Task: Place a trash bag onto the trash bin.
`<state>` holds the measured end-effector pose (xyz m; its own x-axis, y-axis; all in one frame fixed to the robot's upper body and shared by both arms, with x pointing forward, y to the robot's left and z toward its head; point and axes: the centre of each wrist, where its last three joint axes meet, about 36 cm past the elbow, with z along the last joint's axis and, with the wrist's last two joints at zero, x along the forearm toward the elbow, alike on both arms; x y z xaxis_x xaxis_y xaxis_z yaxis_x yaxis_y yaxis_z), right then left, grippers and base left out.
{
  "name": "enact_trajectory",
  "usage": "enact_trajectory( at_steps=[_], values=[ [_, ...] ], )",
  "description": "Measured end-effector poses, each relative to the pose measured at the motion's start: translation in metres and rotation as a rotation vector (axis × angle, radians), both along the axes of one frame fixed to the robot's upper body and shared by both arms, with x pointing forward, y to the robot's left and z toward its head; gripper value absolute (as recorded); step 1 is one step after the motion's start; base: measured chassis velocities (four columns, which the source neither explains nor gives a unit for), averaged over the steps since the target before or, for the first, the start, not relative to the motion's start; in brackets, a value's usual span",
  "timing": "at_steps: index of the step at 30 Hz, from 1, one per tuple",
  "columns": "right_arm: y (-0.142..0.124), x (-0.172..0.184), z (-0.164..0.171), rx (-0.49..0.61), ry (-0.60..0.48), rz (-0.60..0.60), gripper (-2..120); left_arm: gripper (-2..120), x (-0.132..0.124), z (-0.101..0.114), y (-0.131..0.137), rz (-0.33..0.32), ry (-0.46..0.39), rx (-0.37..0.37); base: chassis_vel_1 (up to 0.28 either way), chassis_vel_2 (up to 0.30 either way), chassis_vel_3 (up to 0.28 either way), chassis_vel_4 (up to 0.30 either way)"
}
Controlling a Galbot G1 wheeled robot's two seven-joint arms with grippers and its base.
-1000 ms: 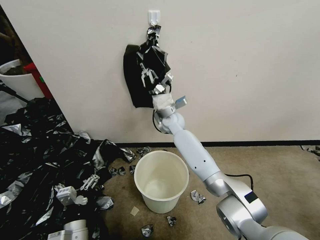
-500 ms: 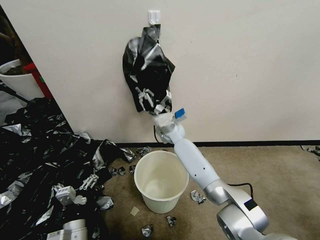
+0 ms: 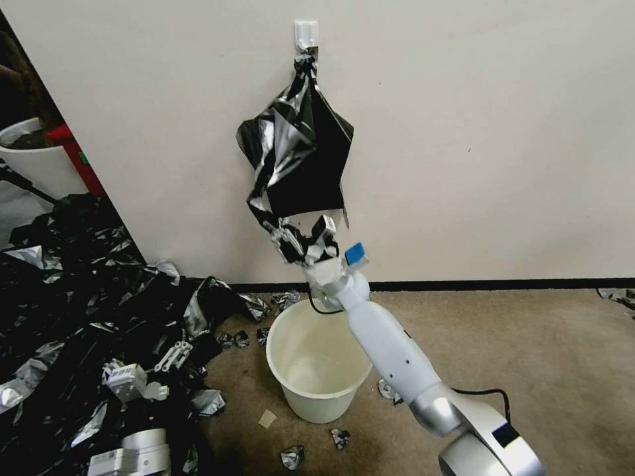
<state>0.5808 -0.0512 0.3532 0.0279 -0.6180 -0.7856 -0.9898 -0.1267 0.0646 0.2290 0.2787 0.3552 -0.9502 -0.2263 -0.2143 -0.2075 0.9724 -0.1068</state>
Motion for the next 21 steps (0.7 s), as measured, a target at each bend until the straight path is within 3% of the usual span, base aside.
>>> enact_trajectory(
  at_steps=[11, 13, 14, 15, 17, 18, 20, 21],
  values=[
    [-0.02, -0.013, -0.015, -0.047, -0.003, -0.031, 0, 100, 0.01, 0.002, 0.003, -0.027, -0.01, 0.003, 0.0, 0.0, 0.0, 0.0],
    [-0.023, -0.021, -0.014, -0.054, 0.04, -0.126, 0, 100, 0.01, 0.001, 0.002, -0.031, -0.009, 0.0, 0.0, 0.0, 0.0, 0.0],
    [-0.024, -0.033, -0.012, -0.06, 0.109, -0.232, 0, 100, 0.011, 0.001, 0.001, -0.036, -0.009, -0.002, 0.0, 0.0, 0.0, 0.0],
    [-0.024, -0.033, -0.012, -0.06, 0.109, -0.232, 0, 100, 0.011, 0.001, 0.001, -0.036, -0.009, -0.002, 0.0, 0.0, 0.0, 0.0],
    [-0.027, -0.049, -0.009, -0.077, 0.186, -0.347, 0, 100, 0.012, 0.001, 0.0, -0.042, -0.012, -0.005, 0.0, 0.0, 0.0, 0.0],
    [-0.033, -0.072, -0.007, -0.101, 0.276, -0.48, 7, 100, 0.014, 0.001, -0.001, -0.051, -0.016, -0.009, 0.0, 0.0, 0.0, 0.0],
    [-0.036, -0.083, -0.007, -0.106, 0.313, -0.526, 12, 100, 0.015, 0.001, -0.001, -0.055, -0.018, -0.011, 0.0, 0.0, 0.0, 0.0],
    [-0.046, -0.112, -0.003, -0.113, 0.383, -0.604, 18, 100, 0.017, 0.001, -0.003, -0.064, -0.021, -0.016, 0.0, 0.0, 0.0, 0.0]
  ],
)
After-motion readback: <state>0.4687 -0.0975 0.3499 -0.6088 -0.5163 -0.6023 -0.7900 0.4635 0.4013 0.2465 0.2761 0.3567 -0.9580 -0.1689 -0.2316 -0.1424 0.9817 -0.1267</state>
